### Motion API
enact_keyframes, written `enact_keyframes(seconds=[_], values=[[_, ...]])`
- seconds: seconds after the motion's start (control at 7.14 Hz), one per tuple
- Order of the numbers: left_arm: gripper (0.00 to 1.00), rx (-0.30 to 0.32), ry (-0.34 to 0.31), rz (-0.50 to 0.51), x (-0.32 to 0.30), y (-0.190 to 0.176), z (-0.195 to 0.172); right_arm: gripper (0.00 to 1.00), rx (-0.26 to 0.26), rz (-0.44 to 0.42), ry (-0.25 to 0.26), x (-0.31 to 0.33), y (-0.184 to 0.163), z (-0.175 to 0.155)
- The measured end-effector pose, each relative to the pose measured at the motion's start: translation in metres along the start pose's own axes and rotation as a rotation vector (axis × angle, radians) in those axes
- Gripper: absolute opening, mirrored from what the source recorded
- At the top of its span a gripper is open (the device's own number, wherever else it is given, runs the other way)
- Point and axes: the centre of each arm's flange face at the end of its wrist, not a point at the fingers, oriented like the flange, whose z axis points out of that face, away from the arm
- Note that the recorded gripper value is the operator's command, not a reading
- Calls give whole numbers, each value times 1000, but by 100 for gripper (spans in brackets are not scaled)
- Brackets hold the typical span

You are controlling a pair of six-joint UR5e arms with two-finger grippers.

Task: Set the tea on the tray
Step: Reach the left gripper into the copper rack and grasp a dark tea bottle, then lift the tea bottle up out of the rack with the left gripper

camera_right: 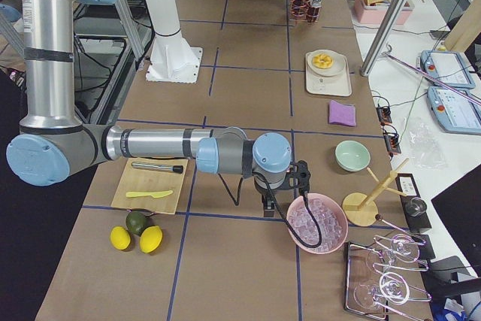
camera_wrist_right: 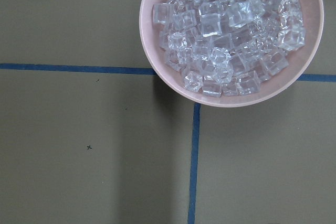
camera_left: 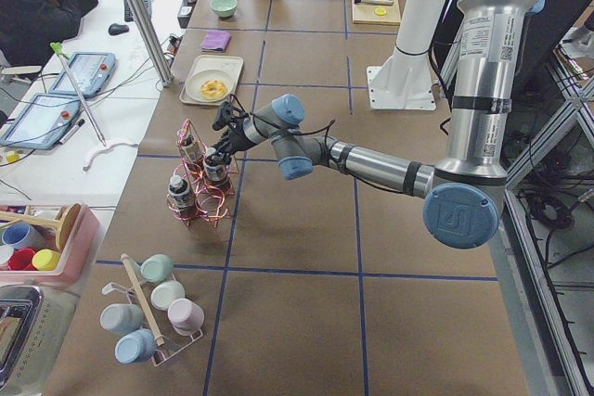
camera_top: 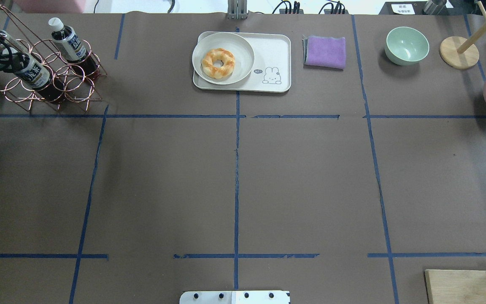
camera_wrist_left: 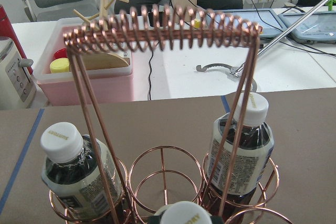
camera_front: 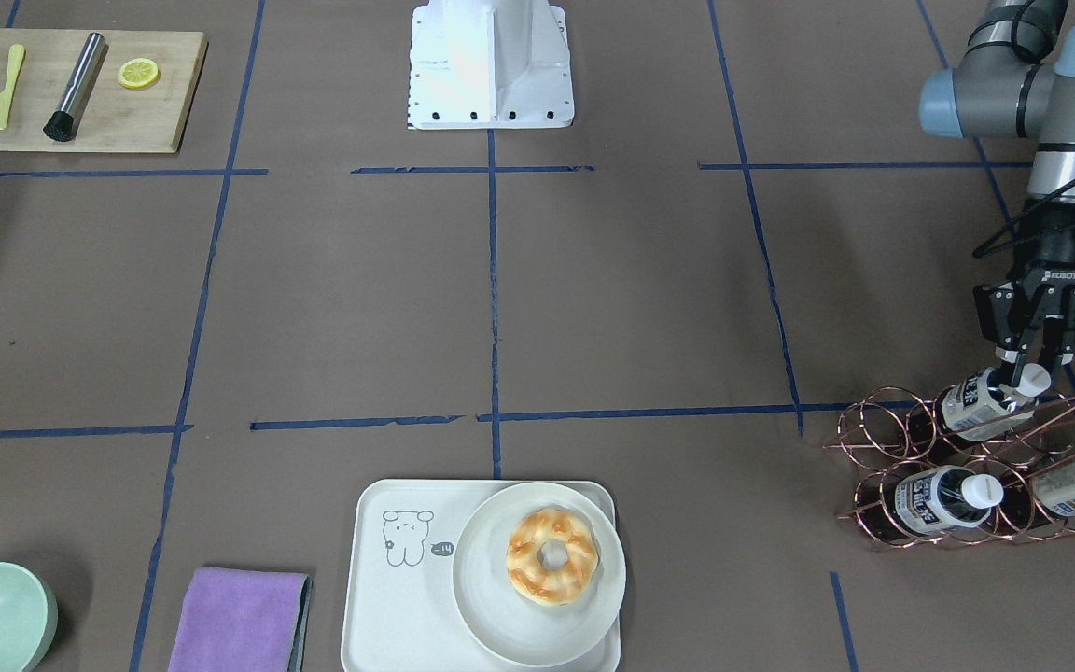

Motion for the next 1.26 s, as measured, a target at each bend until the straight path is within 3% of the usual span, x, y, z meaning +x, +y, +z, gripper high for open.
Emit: enact_keyframes(seconds=[0.42, 1.26], values=[[7, 31, 9, -1, 3, -12, -14, 100, 1, -1, 1, 0, 0, 0], [5, 106, -14, -32, -14, -54, -51, 100, 7, -6, -2, -4, -1, -3]])
